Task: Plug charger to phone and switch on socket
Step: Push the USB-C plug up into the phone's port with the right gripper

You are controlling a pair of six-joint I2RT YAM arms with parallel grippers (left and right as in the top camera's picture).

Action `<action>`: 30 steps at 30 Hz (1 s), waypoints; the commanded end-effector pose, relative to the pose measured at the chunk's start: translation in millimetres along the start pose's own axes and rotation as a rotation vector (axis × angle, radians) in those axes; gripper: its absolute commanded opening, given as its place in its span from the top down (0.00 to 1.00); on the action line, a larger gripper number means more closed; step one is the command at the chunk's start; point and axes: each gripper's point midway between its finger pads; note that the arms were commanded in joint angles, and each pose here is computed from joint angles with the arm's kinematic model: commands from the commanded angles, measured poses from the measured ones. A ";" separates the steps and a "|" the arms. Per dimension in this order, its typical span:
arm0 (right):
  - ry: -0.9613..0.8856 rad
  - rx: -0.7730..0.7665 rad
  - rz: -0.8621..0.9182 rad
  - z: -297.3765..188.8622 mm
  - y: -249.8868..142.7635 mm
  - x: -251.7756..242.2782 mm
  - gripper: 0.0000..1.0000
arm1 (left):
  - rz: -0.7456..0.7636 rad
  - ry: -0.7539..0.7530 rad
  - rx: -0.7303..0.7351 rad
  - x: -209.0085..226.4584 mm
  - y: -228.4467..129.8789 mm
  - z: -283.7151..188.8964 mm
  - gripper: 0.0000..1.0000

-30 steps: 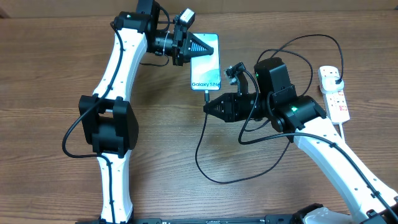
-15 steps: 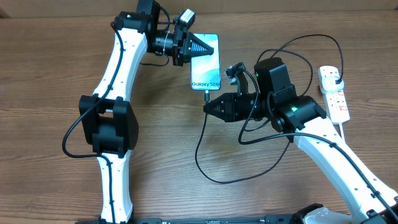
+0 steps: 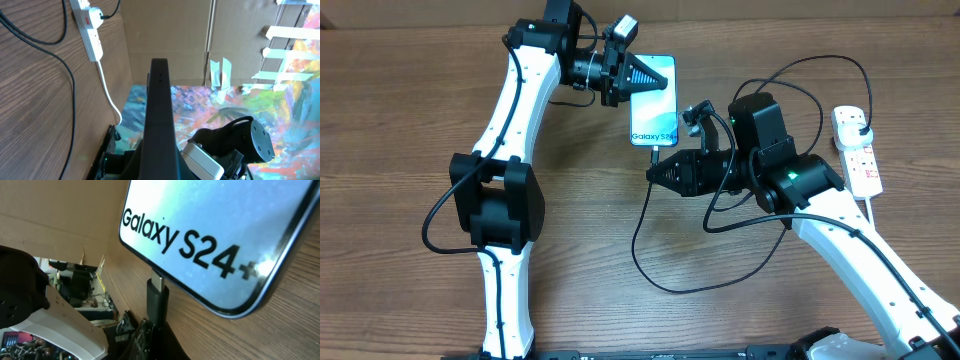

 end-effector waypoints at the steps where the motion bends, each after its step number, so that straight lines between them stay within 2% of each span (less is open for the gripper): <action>1: -0.006 -0.010 -0.005 0.4 2.2 -0.8 0.96 | 0.008 -0.032 0.024 -12.9 -4.6 5.0 0.96; 9: -0.003 -0.009 -0.005 0.4 2.1 -0.4 0.96 | 0.013 -0.033 0.023 -14.0 -2.7 5.2 0.96; 14: -0.004 -0.008 -0.004 0.4 1.9 -0.5 0.96 | 0.051 -0.088 0.048 -24.6 -4.5 4.2 0.96; 30: -0.013 -0.025 0.001 -3.5 6.0 -5.4 0.96 | 0.057 -0.087 0.047 -25.1 -3.0 4.2 0.96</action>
Point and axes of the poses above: each gripper's point midway between its finger pads, its own z axis out along the fingers, its own x axis along the line the jaws close on, y = z × x, and after that the axes turned 12 degrees about -z, right-handed
